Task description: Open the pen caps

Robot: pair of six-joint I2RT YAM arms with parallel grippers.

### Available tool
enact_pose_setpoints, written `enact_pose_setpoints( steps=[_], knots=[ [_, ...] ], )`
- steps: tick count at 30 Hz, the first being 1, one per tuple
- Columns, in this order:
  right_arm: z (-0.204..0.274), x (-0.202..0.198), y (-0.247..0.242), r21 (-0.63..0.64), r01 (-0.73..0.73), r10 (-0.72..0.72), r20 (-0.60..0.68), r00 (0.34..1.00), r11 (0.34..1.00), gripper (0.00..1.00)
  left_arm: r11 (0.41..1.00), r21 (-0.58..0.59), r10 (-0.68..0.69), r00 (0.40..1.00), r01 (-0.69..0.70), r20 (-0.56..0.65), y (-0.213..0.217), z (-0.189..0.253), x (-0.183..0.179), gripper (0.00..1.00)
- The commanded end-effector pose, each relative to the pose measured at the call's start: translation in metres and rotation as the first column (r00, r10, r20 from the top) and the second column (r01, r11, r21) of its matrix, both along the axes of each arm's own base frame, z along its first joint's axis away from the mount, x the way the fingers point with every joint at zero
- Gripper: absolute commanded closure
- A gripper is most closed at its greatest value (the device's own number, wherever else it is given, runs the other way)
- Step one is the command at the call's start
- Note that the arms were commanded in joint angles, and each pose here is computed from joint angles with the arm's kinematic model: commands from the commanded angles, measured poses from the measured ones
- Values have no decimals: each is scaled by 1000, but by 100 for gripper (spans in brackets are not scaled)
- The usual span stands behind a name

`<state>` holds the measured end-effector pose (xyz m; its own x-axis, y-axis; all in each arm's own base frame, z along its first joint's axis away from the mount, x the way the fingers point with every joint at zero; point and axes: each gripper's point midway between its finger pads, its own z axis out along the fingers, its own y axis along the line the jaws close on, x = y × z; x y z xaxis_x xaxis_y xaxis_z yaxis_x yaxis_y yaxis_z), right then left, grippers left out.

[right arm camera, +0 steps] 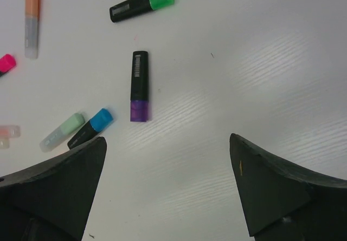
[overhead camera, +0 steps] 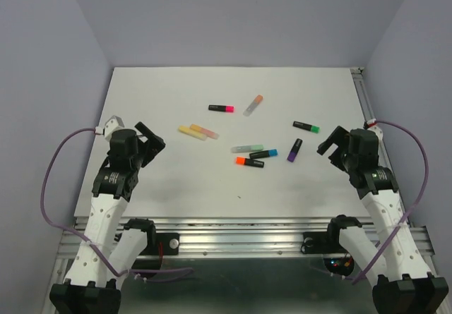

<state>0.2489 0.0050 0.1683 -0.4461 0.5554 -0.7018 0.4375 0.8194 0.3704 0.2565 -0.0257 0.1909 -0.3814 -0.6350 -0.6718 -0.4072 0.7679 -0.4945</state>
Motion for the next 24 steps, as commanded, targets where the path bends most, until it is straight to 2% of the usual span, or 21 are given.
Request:
enact_pose_setpoints(
  steps=[1, 6, 8, 11, 14, 18, 24],
  knots=[
    [16, 7, -12, -45, 44, -40, 77, 996, 998, 0, 999, -50, 20, 1000, -21, -15, -5, -6, 9, 1],
    [9, 7, -8, -11, 46, -46, 54, 997, 999, 0, 992, -127, -13, 998, 5, -65, -25, -18, 32, 1],
    [6, 10, -3, -2, 15, -15, 50, 999, 1000, 0, 993, -121, -17, 996, 6, -86, -35, -20, 39, 1],
    [-7, 12, -7, -9, 51, -51, 5, 999, 999, 0, 994, -110, -34, 985, 15, -170, -58, -39, 54, 1],
    [-14, 12, -11, -19, 76, -76, -24, 997, 997, 0, 993, -119, -19, 979, -6, -203, -73, -43, 65, 1],
    [-16, 13, -9, -24, 47, -48, -44, 998, 999, 0, 989, -137, 18, 968, -54, -251, -81, -60, 81, 1],
    [-18, 15, 0, 0, 3, -3, -40, 999, 1000, 0, 992, -90, 53, 945, -87, -322, -84, -84, 102, 1]
  ],
)
